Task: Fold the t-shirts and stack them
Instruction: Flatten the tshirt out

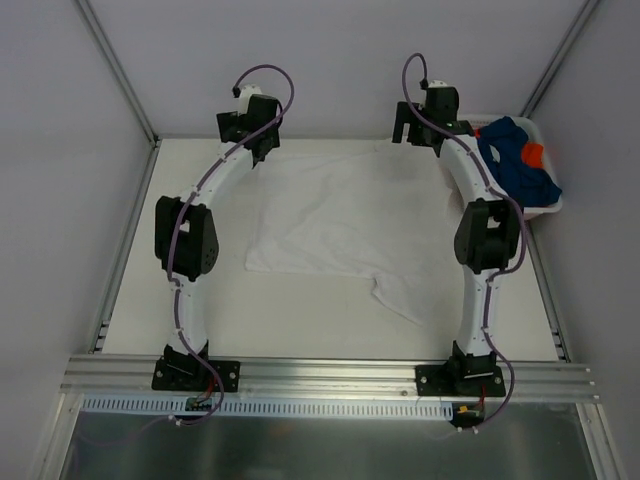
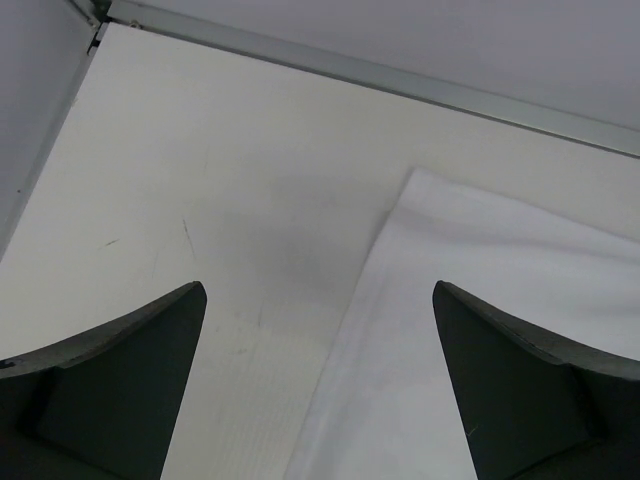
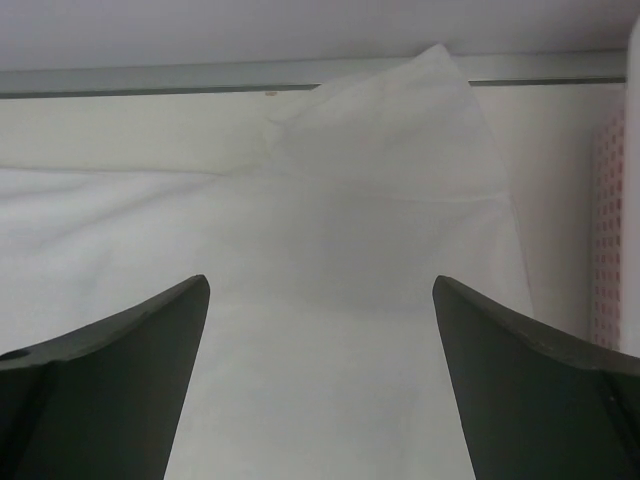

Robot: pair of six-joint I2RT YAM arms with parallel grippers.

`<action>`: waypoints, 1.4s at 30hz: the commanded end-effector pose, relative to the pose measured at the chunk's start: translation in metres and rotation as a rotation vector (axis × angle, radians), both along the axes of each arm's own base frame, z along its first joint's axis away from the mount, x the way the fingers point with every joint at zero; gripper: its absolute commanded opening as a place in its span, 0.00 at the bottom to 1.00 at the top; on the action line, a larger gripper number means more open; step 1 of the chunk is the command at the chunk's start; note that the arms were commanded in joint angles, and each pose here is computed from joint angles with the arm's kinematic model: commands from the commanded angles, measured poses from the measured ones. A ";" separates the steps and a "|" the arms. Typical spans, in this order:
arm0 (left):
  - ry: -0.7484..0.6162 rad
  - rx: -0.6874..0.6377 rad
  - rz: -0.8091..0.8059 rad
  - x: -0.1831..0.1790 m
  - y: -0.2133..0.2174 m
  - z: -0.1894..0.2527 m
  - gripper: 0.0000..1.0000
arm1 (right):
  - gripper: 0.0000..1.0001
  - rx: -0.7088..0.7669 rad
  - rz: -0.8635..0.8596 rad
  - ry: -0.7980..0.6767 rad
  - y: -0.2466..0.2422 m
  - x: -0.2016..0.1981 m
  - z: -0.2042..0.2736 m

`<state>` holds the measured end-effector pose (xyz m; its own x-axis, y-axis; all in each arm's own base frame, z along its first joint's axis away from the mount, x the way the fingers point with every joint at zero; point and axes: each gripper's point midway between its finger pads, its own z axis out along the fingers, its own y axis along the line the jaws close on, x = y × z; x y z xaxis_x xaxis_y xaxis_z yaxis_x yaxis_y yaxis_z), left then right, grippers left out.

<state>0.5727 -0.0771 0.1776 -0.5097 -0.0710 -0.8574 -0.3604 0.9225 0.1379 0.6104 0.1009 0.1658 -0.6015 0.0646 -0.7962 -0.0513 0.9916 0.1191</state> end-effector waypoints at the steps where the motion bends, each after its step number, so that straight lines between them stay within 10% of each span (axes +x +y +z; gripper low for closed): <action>1: -0.114 -0.023 -0.136 -0.037 -0.057 0.075 0.99 | 1.00 0.040 0.053 -0.205 0.012 -0.035 0.114; 16: 0.203 -0.330 -0.294 -0.174 -0.113 -0.047 0.99 | 0.99 0.065 0.091 0.041 0.020 -0.225 0.049; 33: 0.319 -0.295 -0.290 -0.231 -0.098 -0.105 0.99 | 0.99 0.045 -0.005 0.248 0.008 -0.306 -0.041; 35: 0.324 -0.297 -0.288 -0.232 -0.099 -0.108 0.99 | 0.77 0.033 -0.003 0.273 0.011 -0.309 -0.053; 37: 0.323 -0.287 -0.285 -0.232 -0.098 -0.109 0.91 | 0.38 0.012 -0.005 0.293 0.011 -0.312 -0.063; 38: 0.319 -0.278 -0.282 -0.231 -0.098 -0.109 0.64 | 0.02 -0.004 -0.016 0.304 0.009 -0.312 -0.069; 41: 0.314 -0.267 -0.279 -0.228 -0.097 -0.108 0.02 | 0.01 -0.013 -0.010 0.317 0.012 -0.312 -0.078; 42: 0.313 -0.264 -0.277 -0.228 -0.097 -0.109 0.00 | 0.01 -0.013 -0.009 0.323 0.014 -0.311 -0.081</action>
<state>0.3424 -0.1713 0.0698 -0.7774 -0.0921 -0.6223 -0.0733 0.9957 -0.0558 0.2906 0.1111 0.0875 -0.8375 0.0483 -0.5443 -0.0201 0.9927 0.1191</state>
